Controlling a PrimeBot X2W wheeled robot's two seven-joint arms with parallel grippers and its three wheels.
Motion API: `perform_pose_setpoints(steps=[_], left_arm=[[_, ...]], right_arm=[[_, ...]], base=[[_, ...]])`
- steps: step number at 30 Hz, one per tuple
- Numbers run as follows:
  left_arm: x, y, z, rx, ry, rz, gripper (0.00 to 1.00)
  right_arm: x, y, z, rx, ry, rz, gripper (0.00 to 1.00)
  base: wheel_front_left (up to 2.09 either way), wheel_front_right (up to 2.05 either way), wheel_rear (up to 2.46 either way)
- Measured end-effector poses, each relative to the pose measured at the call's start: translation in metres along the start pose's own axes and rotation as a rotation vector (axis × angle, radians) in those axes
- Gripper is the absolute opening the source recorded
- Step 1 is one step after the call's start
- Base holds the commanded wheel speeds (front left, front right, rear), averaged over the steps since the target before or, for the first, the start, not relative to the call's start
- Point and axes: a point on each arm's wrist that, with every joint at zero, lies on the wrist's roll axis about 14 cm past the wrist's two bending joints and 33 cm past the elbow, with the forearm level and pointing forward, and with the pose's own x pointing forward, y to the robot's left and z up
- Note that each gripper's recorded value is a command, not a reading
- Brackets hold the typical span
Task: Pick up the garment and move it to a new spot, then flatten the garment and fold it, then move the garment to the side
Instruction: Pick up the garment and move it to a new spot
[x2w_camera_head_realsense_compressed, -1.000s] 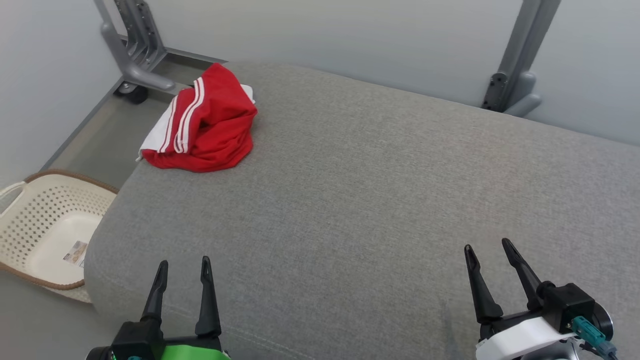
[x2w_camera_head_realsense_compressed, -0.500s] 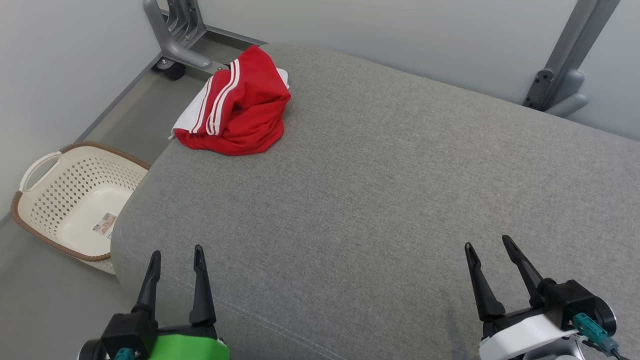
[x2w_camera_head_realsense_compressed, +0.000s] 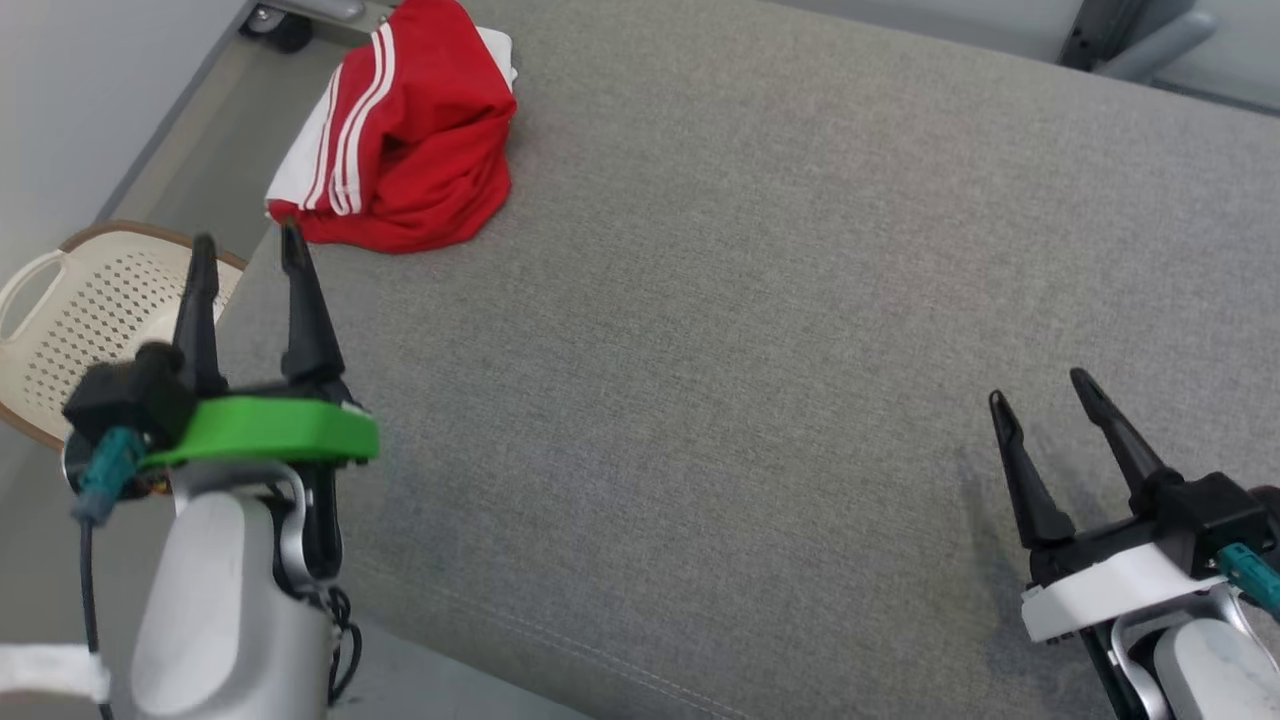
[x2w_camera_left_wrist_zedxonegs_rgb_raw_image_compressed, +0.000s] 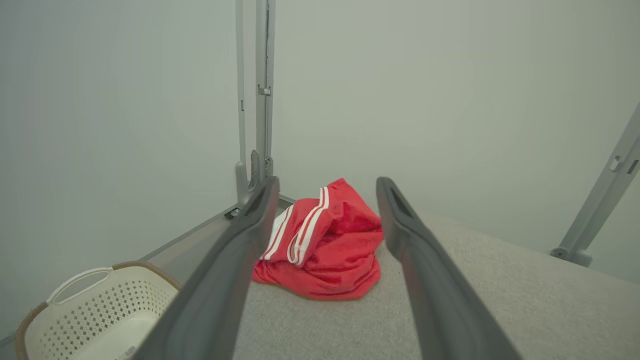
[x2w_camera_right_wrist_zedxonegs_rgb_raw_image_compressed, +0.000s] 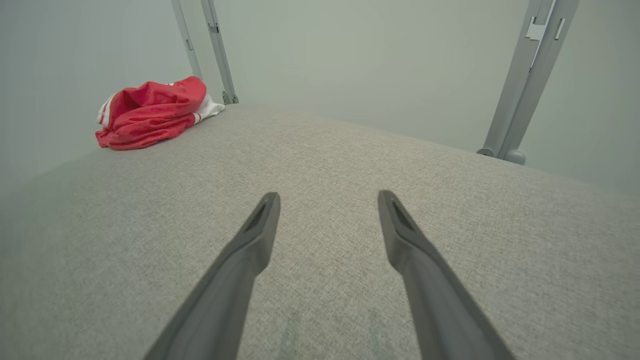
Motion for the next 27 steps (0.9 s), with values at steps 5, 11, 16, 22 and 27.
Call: perform_pose_setpoints(steps=[5, 11, 16, 22, 27], left_arm=[[0.058, -0.003, -0.025, -0.029, 0.082, -0.017, 1.00], [0.126, -0.004, -0.042, 0.011, 0.181, -0.016, 1.00], [0.158, 0.000, -0.082, 0.029, 0.347, 0.025, 1.00], [0.184, 0.012, -0.113, 0.082, 0.461, 0.093, 1.00], [0.189, 0.013, -0.142, 0.090, 0.565, 0.105, 1.00]], right_arm=[[0.008, -0.023, -0.016, 0.001, 0.018, -0.018, 1.00], [0.007, -0.061, -0.039, -0.005, 0.051, -0.082, 1.00], [0.006, -0.080, -0.058, 0.006, 0.073, -0.114, 1.00], [0.007, -0.093, -0.068, 0.016, 0.069, -0.139, 1.00], [0.006, -0.103, -0.070, 0.014, 0.063, -0.163, 1.00]], base=[[0.00, 0.00, 0.00], [0.00, 0.00, 0.00], [0.00, 0.00, 0.00], [0.00, 0.00, 0.00], [0.00, 0.00, 0.00]])
